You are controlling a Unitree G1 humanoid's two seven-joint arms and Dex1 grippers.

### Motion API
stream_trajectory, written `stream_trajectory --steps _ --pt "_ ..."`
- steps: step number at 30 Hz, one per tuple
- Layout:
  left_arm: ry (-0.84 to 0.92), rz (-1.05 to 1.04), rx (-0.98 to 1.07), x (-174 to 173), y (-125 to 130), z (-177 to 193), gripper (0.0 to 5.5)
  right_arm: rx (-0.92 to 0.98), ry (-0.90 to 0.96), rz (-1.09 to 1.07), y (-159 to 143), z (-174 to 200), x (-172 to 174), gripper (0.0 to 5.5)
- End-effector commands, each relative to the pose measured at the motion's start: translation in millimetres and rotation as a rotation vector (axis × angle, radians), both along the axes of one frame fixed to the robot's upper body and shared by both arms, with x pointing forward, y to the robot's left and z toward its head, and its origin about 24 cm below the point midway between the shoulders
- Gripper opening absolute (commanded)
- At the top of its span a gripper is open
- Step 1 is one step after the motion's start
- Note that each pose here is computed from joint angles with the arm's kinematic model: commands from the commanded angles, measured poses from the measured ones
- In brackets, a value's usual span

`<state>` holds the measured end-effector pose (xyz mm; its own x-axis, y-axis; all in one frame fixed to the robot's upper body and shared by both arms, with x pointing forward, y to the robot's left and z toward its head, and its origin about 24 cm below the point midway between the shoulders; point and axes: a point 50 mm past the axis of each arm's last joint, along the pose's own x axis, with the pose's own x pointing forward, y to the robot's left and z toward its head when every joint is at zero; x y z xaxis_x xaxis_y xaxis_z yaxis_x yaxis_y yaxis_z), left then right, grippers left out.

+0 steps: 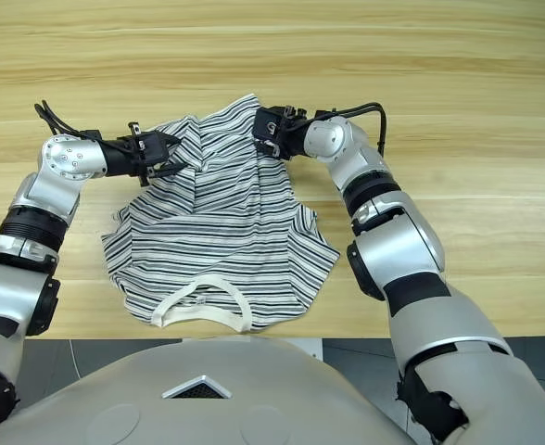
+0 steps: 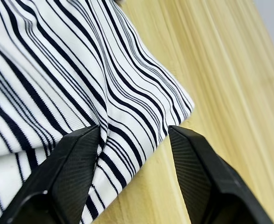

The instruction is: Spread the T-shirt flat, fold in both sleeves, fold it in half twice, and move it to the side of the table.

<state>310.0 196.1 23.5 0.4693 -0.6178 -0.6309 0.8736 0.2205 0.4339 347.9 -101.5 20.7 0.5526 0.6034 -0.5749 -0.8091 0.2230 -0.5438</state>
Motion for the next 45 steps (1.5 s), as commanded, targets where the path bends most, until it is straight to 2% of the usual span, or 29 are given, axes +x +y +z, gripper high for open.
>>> stream_trajectory --steps 1,11,17,20,23,27,31,34,38,40,42,43,45 --pt "0.081 0.050 0.130 -12.3 26.7 -22.0 2.27 -0.237 0.136 -0.066 -50.2 -39.1 -21.1 2.71" --pt "-0.027 0.215 0.123 1.2 67.3 7.2 2.27 -0.268 0.156 -0.157 -90.5 -42.6 -28.6 2.71" --pt "-0.095 0.450 0.235 7.8 103.7 15.1 2.27 -0.260 0.155 -0.188 -99.6 -41.3 -29.3 2.71" --pt "-0.107 0.517 0.246 8.2 110.6 14.4 2.27 -0.248 0.151 -0.181 -98.5 -41.4 -29.9 2.71" --pt "-0.106 0.460 0.153 12.8 93.5 14.6 2.27 -0.169 0.093 -0.127 -81.5 -35.0 -25.5 2.71" --pt "-0.126 0.359 0.085 16.1 73.1 18.2 2.27 -0.058 -0.097 -0.109 -60.9 -9.3 -7.7 2.71" --pt "-0.215 0.258 0.044 19.3 55.6 35.7 2.27 -0.128 -0.350 -0.112 -59.0 27.6 16.8 2.71" --pt "-0.262 0.183 -0.004 17.7 34.4 45.3 2.27 -0.215 -0.432 -0.148 -61.6 43.8 30.6 2.71" --pt "-0.266 0.061 -0.060 9.7 -2.1 50.3 2.27 -0.187 -0.508 -0.159 -61.3 62.3 38.5 2.71" --pt "-0.257 0.045 -0.062 4.2 -9.8 48.3 2.27 -0.141 -0.514 -0.139 -60.0 65.9 37.4 2.71" --pt "-0.261 0.042 -0.068 1.1 -13.4 50.1 2.27 -0.010 -0.451 -0.087 -58.8 64.1 28.5 2.71" --pt "-0.263 0.045 -0.071 0.6 -14.1 51.6 2.27 0.073 -0.400 -0.062 -58.3 62.4 22.8 2.71" --pt "-0.272 0.067 -0.061 3.6 -11.5 54.0 2.27 0.356 -0.172 0.000 -56.9 58.3 -2.1 2.71"
